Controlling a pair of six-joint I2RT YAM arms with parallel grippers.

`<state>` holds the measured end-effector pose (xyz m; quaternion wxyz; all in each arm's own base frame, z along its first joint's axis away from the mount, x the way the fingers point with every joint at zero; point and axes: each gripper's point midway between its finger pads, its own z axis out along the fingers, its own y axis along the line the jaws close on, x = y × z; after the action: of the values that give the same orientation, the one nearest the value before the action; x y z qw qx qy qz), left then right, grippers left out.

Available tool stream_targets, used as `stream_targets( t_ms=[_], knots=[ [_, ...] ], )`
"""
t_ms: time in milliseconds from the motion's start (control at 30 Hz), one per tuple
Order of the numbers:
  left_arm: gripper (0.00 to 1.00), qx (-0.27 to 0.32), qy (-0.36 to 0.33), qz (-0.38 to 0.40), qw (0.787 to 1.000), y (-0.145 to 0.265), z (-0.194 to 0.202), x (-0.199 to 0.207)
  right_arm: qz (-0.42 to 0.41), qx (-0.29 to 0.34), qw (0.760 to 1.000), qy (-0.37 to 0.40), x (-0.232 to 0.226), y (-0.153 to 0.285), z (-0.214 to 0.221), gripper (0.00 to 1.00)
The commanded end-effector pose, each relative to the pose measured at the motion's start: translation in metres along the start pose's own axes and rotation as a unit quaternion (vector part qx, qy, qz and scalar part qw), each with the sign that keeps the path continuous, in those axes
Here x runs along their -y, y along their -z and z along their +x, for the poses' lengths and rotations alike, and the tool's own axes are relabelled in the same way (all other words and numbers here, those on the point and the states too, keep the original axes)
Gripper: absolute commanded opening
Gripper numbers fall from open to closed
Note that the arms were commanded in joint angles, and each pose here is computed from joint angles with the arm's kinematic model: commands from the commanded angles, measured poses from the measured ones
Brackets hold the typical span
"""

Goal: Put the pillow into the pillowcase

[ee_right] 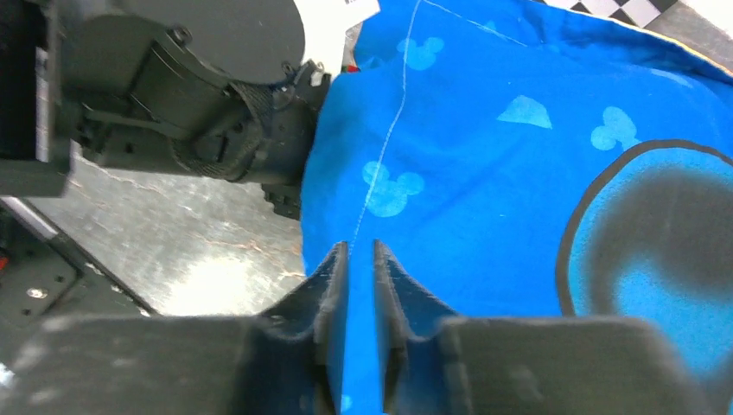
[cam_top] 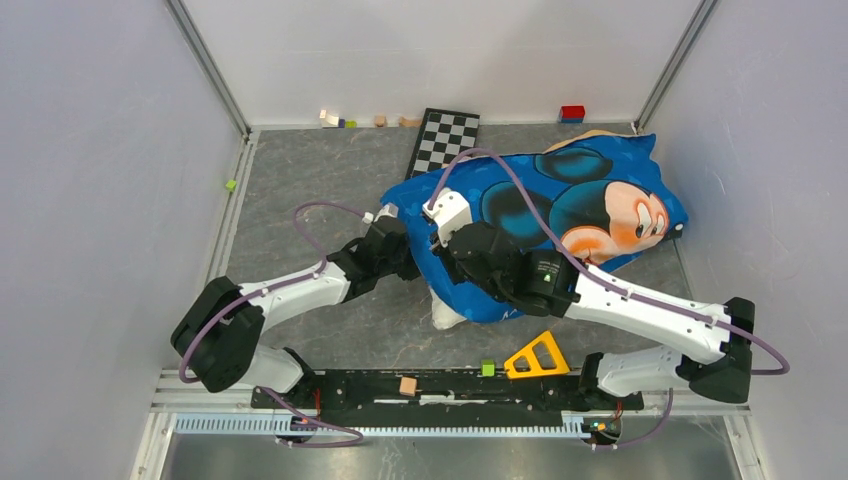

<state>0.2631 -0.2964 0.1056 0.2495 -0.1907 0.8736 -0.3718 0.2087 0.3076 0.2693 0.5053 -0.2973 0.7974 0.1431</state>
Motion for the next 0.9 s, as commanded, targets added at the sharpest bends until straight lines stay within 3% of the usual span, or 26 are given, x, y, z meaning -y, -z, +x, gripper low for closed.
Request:
stream_targets(
  t_ms=[0, 67, 167, 433, 633, 867],
  knots=[
    [0.02, 0.009, -0.014, 0.017, 1.000, -0.003, -0.003, 0.013, 0.026, -0.013, 1.000, -0.009, 0.012, 0.002, 0.019, 0.33],
    [0.02, 0.010, -0.014, 0.014, 1.000, -0.004, -0.004, 0.011, 0.035, -0.017, 0.999, -0.008, 0.017, 0.007, 0.033, 0.48],
    [0.02, 0.008, -0.014, 0.010, 1.000, -0.005, -0.002, 0.009, 0.041, -0.028, 0.999, 0.012, 0.017, 0.016, 0.051, 0.62],
    [0.02, 0.005, -0.015, 0.006, 1.000, -0.006, -0.001, 0.006, 0.095, -0.041, 0.992, 0.070, 0.003, 0.039, 0.098, 0.88],
    [0.02, 0.007, -0.018, 0.001, 1.000, -0.006, -0.003, 0.004, 0.171, -0.074, 0.975, 0.123, 0.006, 0.036, 0.136, 0.97],
    [0.02, 0.008, -0.027, -0.004, 1.000, 0.000, -0.005, 0.002, 0.226, -0.081, 0.956, 0.167, 0.010, 0.022, 0.145, 0.96]
  ],
)
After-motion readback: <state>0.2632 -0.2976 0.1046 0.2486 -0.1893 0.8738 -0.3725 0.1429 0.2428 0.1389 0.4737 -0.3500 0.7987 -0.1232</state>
